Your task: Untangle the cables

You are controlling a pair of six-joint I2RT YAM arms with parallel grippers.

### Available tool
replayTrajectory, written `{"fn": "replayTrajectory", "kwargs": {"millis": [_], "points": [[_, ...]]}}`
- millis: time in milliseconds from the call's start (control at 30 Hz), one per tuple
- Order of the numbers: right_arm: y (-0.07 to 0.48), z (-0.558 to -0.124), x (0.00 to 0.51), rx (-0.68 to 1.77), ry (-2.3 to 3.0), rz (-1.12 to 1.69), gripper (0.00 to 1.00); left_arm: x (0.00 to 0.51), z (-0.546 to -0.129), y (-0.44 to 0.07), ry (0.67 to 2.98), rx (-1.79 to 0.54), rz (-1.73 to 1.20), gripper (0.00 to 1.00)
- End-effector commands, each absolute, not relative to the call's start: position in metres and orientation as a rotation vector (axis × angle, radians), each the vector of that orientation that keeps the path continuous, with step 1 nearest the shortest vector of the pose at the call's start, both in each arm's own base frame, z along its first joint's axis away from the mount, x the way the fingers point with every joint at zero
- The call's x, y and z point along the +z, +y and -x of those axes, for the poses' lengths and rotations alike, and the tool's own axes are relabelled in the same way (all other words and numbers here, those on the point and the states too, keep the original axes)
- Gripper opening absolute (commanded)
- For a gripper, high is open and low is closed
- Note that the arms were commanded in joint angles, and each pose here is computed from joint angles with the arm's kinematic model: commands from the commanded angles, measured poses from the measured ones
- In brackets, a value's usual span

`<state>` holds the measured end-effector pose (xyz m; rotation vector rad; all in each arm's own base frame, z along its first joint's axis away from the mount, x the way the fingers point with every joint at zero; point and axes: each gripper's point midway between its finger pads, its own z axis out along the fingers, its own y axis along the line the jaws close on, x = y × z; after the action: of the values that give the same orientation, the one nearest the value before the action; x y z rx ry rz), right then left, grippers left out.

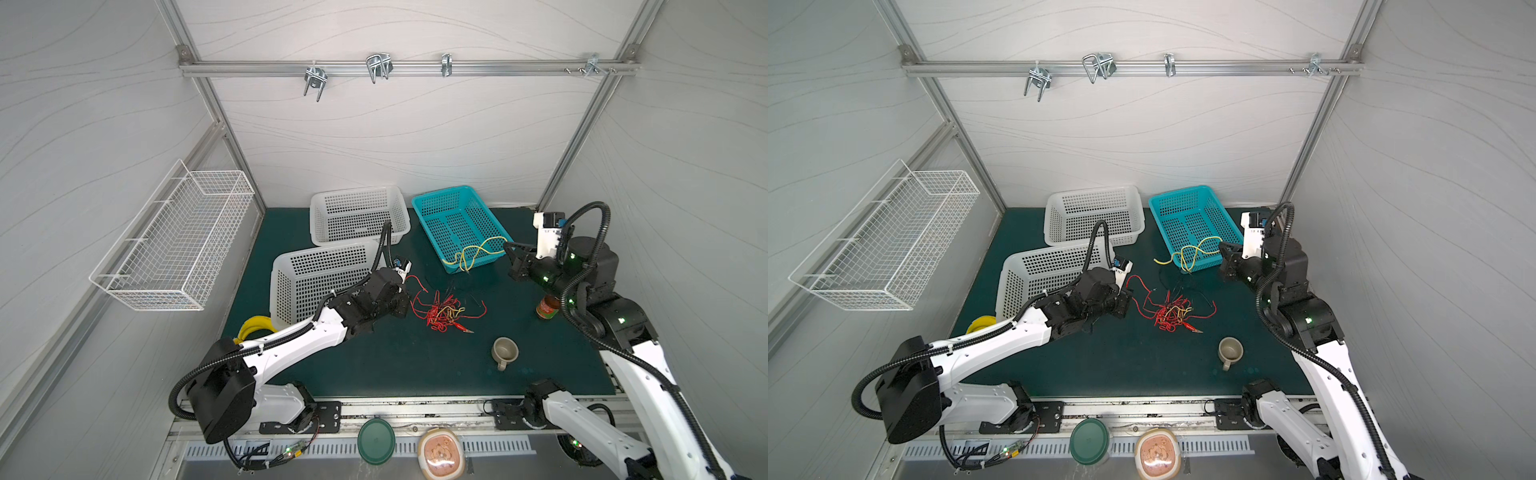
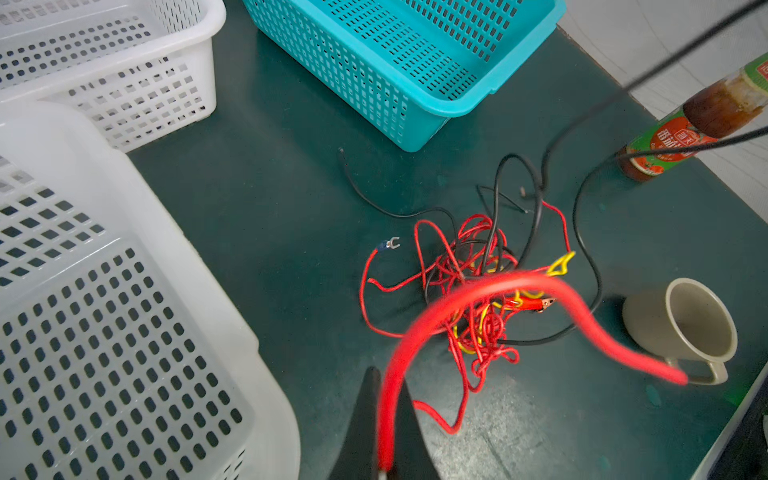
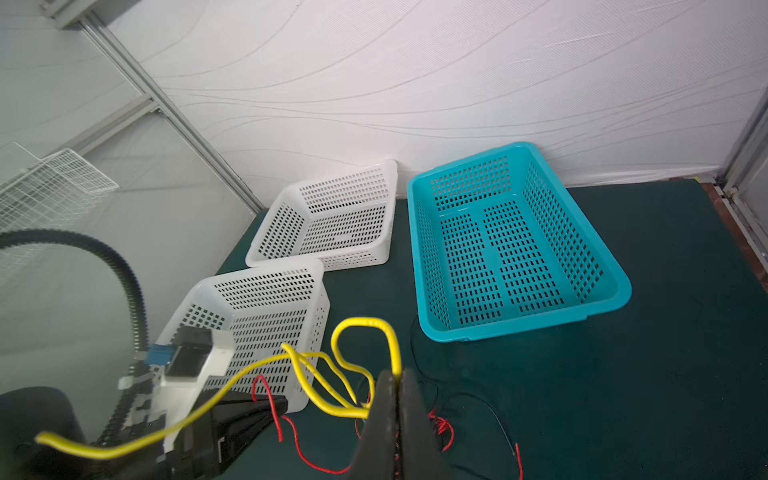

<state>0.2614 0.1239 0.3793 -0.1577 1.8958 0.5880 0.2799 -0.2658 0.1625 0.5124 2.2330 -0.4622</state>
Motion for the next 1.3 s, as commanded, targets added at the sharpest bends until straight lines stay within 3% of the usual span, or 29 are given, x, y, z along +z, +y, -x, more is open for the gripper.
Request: {"fn": "replayTrajectory", "kwargs": {"millis": [0, 100, 200, 400, 833, 1033, 1267], "points": [[0.14, -0.257, 0.402, 0.694, 1.831, 0.215, 0.0, 0.186, -0.285, -0.274, 2.156, -0.527, -0.496, 0.0], [0.15, -0.259, 0.399, 0.751, 1.839, 0.242, 0.0, 0.194, -0.284, -0.283, 2.126, -0.581, -0.521, 0.04], [0.16, -0.258, 0.397, 0.807, 1.846, 0.277, 0.0, 0.201, -0.284, -0.292, 2.098, -0.626, -0.546, 0.37], [0.166, -0.259, 0.393, 0.854, 1.852, 0.281, 0.0, 0.211, -0.286, -0.301, 2.054, -0.666, -0.561, 0.62], [0.156, -0.282, 0.375, 0.814, 1.903, 0.108, 0.0, 0.25, -0.264, -0.337, 1.802, -0.907, -0.651, 0.64], [0.155, -0.29, 0.369, 0.813, 1.913, 0.067, 0.0, 0.259, -0.267, -0.35, 1.758, -0.95, -0.638, 0.69], [0.154, -0.293, 0.373, 0.829, 1.897, 0.031, 0.0, 0.256, -0.284, -0.363, 1.753, -0.946, -0.55, 0.67]]}}
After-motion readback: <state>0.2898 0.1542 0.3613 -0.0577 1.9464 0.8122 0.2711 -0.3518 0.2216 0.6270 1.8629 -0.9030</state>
